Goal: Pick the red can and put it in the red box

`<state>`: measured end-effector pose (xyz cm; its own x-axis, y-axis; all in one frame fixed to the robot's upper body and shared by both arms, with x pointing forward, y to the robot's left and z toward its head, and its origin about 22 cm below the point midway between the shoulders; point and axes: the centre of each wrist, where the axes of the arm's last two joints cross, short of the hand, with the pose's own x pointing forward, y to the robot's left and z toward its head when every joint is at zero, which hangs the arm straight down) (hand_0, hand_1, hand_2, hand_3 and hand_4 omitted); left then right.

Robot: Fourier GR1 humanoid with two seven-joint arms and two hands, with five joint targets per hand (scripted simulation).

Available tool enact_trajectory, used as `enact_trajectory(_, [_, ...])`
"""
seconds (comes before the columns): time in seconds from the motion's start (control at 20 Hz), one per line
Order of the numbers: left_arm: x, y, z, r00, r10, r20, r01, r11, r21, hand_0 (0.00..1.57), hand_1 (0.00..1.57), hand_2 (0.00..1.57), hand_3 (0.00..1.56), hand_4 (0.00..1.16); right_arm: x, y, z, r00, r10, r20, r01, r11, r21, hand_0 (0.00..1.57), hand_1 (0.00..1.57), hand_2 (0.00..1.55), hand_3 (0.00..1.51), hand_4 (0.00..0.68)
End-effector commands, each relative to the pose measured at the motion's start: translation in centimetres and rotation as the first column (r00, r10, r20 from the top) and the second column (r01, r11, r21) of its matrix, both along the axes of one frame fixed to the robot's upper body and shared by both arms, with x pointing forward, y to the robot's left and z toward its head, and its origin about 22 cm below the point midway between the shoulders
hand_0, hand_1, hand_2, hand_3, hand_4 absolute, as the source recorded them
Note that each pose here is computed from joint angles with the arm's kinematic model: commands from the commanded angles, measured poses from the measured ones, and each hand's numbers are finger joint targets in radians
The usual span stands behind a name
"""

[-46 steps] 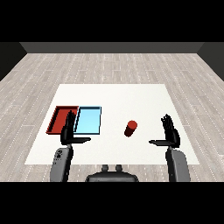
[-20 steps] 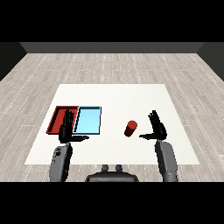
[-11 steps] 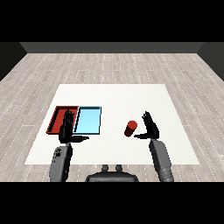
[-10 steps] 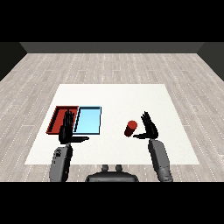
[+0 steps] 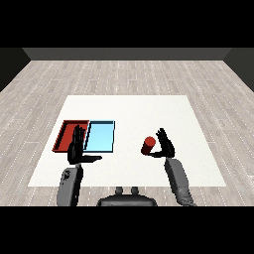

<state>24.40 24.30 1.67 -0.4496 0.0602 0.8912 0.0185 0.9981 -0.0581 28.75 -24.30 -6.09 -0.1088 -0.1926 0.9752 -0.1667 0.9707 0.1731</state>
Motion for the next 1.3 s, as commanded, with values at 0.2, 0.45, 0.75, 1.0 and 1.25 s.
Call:
enact_trajectory(0.2, [1.06, 0.8, 0.9, 1.000, 0.014, -0.004, -0.014, 1.000, 0.020, 0.00, 0.00, 0.00, 0.00, 0.00, 2.4, -0.9, -0.9, 0.9992, 0.007, -0.040, -0.007, 0.9999, 0.014, 0.00, 0.00, 0.00, 0.00, 0.000])
enact_trajectory(0.45, [0.80, 1.6, 0.7, 1.000, 0.019, -0.008, -0.019, 1.000, 0.021, 0.00, 0.00, 0.00, 0.00, 0.00, 2.1, 3.1, -1.4, 0.9982, 0.047, -0.037, -0.046, 0.9985, 0.029, 0.00, 0.00, 0.00, 0.00, 0.000])
enact_trajectory(0.75, [0.69, 0.6, -0.9, 1.000, 0.012, 0.006, -0.012, 1.000, 0.005, 0.00, 0.00, 0.00, 0.00, 0.00, 1.5, 3.1, -1.6, 0.9985, 0.045, -0.032, -0.044, 0.9988, 0.020, 0.00, 0.00, 0.00, 0.00, 0.000])
enact_trajectory(1.0, [-0.09, -0.2, -0.3, 1.000, 0.019, 0.021, -0.019, 1.000, 0.006, 0.00, 0.00, 0.00, 0.00, 0.00, 3.0, 2.9, -1.8, 0.9977, 0.053, -0.042, -0.051, 0.9972, 0.055, 0.00, 0.00, 0.00, 0.00, 0.000])
enact_trajectory(1.25, [-1.69, -0.6, -0.5, 1.000, 0.024, 0.014, -0.024, 1.000, 0.007, 0.00, 0.00, 0.00, 0.00, 0.00, 3.0, 4.5, -1.9, 0.9946, 0.085, -0.059, -0.081, 0.9944, 0.067, 0.00, 0.00, 0.00, 0.00, 0.000])
